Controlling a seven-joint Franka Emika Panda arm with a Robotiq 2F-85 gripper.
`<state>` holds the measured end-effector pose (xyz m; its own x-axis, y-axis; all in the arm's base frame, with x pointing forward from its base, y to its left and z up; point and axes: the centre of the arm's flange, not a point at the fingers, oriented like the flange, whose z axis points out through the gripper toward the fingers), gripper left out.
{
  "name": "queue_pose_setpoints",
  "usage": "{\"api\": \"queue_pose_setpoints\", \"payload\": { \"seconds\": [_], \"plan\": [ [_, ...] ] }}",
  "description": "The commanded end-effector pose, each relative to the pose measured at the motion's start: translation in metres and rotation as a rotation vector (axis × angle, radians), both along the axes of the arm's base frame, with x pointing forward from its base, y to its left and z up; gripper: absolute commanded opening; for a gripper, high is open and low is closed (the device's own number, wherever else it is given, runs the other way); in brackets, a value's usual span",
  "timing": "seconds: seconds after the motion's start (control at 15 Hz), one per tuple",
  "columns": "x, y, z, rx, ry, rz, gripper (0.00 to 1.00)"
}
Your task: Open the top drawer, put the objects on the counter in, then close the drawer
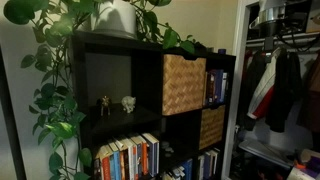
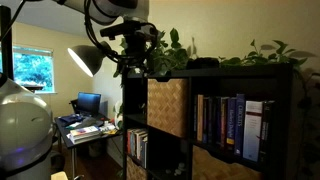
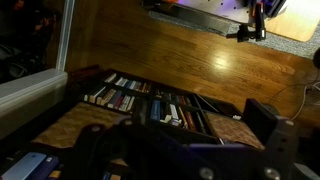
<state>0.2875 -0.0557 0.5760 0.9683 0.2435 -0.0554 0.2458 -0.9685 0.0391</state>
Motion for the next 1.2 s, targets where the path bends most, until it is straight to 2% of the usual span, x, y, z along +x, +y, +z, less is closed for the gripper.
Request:
{"api": "queue_pose_setpoints", "payload": {
  "seconds": [0.0,0.4,0.53,0.87,1.13],
  "plan": [
    [0.000,0.000,0.000,0.000,0.000,0.000,1.00],
    [0.002,0.001,-0.001,-0.005,-0.004,-0.009,1.00],
    [0.012,0.006,-0.008,-0.022,-0.034,-0.060,1.00],
    [0.052,0.028,-0.037,0.007,-0.145,-0.265,1.00],
    [0.083,0.055,-0.066,-0.022,-0.234,-0.425,1.00]
  ]
}}
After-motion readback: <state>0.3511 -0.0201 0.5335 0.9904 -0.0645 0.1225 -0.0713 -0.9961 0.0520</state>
